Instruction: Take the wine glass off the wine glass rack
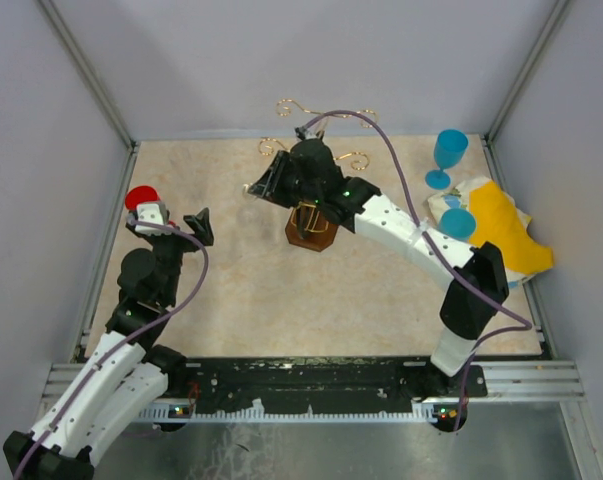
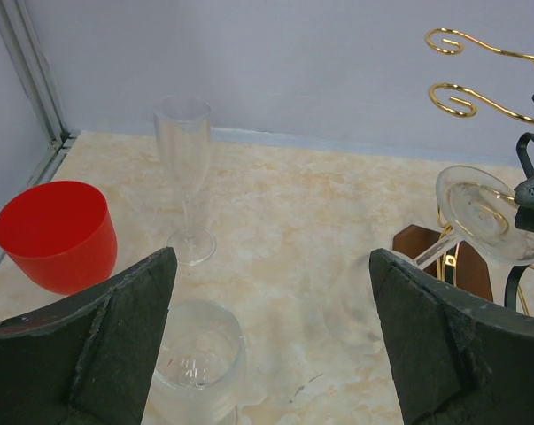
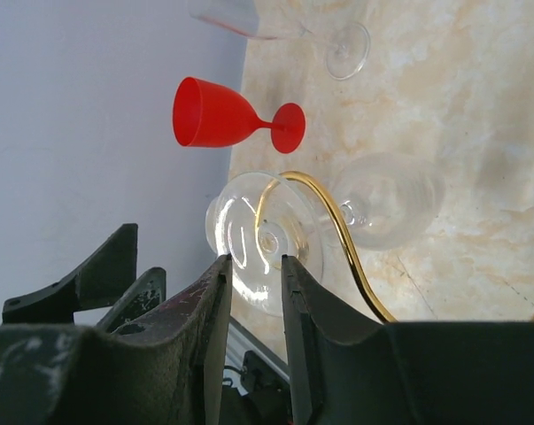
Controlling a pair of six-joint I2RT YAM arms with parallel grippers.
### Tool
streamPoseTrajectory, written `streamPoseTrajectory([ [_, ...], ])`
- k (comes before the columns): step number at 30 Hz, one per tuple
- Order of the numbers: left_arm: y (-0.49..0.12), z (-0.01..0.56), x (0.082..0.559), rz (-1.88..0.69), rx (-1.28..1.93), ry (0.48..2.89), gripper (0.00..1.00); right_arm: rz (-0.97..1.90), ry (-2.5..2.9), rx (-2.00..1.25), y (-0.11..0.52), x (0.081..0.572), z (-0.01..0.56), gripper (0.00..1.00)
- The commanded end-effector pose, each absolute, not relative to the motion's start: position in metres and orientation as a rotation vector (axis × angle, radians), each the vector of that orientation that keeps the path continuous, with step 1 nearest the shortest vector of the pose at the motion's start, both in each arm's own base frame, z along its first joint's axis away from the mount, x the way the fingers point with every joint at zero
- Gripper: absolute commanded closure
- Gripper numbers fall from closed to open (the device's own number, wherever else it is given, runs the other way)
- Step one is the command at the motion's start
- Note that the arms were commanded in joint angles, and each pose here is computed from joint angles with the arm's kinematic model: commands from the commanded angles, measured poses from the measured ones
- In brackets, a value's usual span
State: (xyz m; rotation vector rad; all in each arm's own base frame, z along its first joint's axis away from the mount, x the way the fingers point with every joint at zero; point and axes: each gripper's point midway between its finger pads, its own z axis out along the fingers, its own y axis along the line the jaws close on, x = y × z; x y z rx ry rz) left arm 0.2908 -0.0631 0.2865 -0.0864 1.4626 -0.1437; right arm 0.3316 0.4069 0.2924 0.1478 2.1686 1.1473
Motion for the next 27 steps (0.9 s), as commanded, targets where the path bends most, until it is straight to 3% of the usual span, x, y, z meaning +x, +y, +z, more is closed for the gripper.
streamPoseTrajectory([
  [1, -0.061, 0.29, 0.288, -0.128, -0.079, 1.449, 0.05, 1.2, 2.058, 0.134, 0.405, 0.335, 0.331, 0.7],
  [13, -0.065, 0.287, 0.291, -0.145, -0.075, 1.459, 0.04, 1.175, 2.045, 0.147, 0.374, 0.313, 0.339, 0.7],
  [27, -0.059, 0.29, 0.286, -0.115, -0.077, 1.454, 0.04, 1.157, 2.111, 0.132, 0.388, 0.322, 0.321, 0.69],
])
